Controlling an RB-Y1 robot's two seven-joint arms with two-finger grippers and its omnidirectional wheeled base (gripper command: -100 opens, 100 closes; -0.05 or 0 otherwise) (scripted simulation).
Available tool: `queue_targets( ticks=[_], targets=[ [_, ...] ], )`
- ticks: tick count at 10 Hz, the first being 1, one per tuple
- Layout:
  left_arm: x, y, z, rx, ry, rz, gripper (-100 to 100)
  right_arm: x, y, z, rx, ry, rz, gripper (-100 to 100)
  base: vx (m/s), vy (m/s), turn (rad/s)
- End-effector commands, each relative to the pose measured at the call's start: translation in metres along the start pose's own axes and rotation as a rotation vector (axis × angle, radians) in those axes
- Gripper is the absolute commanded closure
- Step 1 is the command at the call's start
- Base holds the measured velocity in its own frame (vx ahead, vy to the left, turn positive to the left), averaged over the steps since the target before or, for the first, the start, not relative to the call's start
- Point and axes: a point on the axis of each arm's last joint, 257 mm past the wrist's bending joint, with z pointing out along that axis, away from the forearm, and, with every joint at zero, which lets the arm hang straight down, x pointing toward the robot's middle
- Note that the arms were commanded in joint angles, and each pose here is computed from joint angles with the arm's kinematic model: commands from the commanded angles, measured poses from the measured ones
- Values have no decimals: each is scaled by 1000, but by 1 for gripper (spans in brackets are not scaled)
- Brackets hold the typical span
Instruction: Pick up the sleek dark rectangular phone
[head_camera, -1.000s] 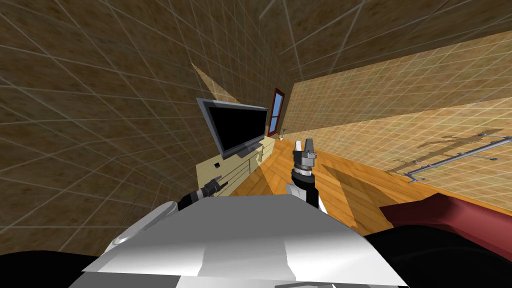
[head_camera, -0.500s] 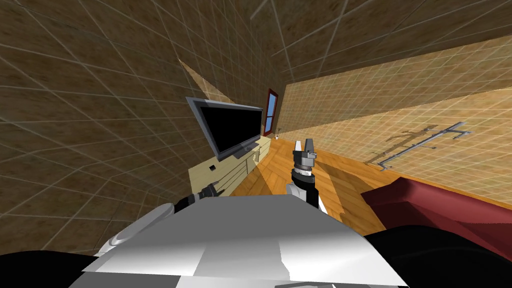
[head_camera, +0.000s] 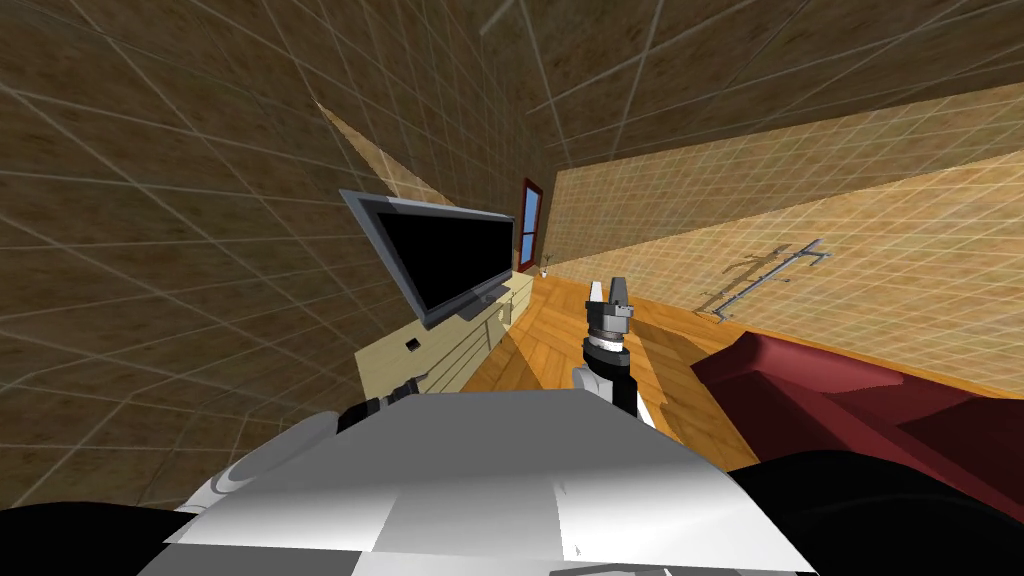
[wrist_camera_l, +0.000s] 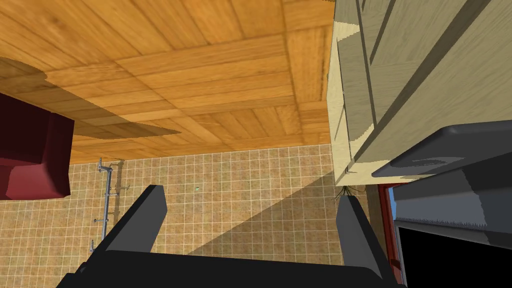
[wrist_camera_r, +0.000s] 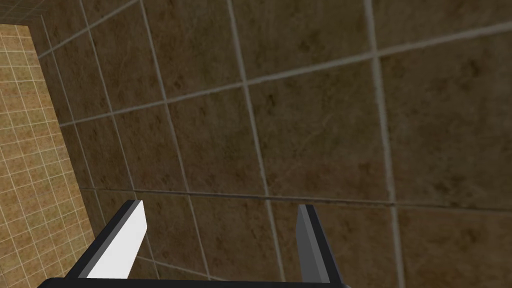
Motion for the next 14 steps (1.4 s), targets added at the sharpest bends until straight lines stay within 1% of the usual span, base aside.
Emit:
queue_targets(
  ticks=[1, 2, 3, 4, 5, 6, 7, 8, 9, 10, 11, 12, 13, 14],
  targets=[
    [9, 1, -1, 0, 26, 22, -100, 0, 0, 0, 0, 0, 0, 0, 15, 10, 26],
    [37, 5, -9, 8, 102, 71, -100, 0, 0, 0, 0, 0, 0, 0, 32, 11, -235],
    [41, 5, -9, 10, 115, 89, -100, 0, 0, 0, 0, 0, 0, 0, 34, 20, -166],
    [67, 10, -18, 17, 185, 130, -100, 0, 0, 0, 0, 0, 0, 0, 47, 27, -241],
    [71, 10, -19, 22, 200, 155, -100, 0, 0, 0, 0, 0, 0, 0, 46, 30, -119],
    [95, 16, -30, 29, 266, 192, -100, 0, 0, 0, 0, 0, 0, 0, 61, 35, -221],
    [99, 16, -31, 35, 283, 220, -100, 0, 0, 0, 0, 0, 0, 0, 58, 39, -118],
    [121, 21, -42, 46, 345, 264, -100, 0, 0, 0, 0, 0, 0, 0, 68, 35, -234],
    [125, 21, -44, 49, 357, 275, -100, 0, 0, 0, 0, 0, 0, 0, 54, 41, -125],
    [145, 27, -55, 60, 416, 316, -100, 0, 0, 0, 0, 0, 0, 0, 69, 44, -160],
    [150, 27, -58, 66, 433, 339, -100, 0, 0, 0, 0, 0, 0, 0, 68, 49, -127],
    [150, 27, -58, 67, 435, 343, -100, 0, 0, 0, 0, 0, 0, 0, 31, 24, -7],
    [171, 33, -71, 81, 497, 387, -100, 0, 0, 0, 0, 0, 0, 0, 56, 31, -187],
    [173, 33, -72, 85, 505, 401, -100, 0, 0, 0, 0, 0, 0, 0, 64, 39, -132]
  ],
)
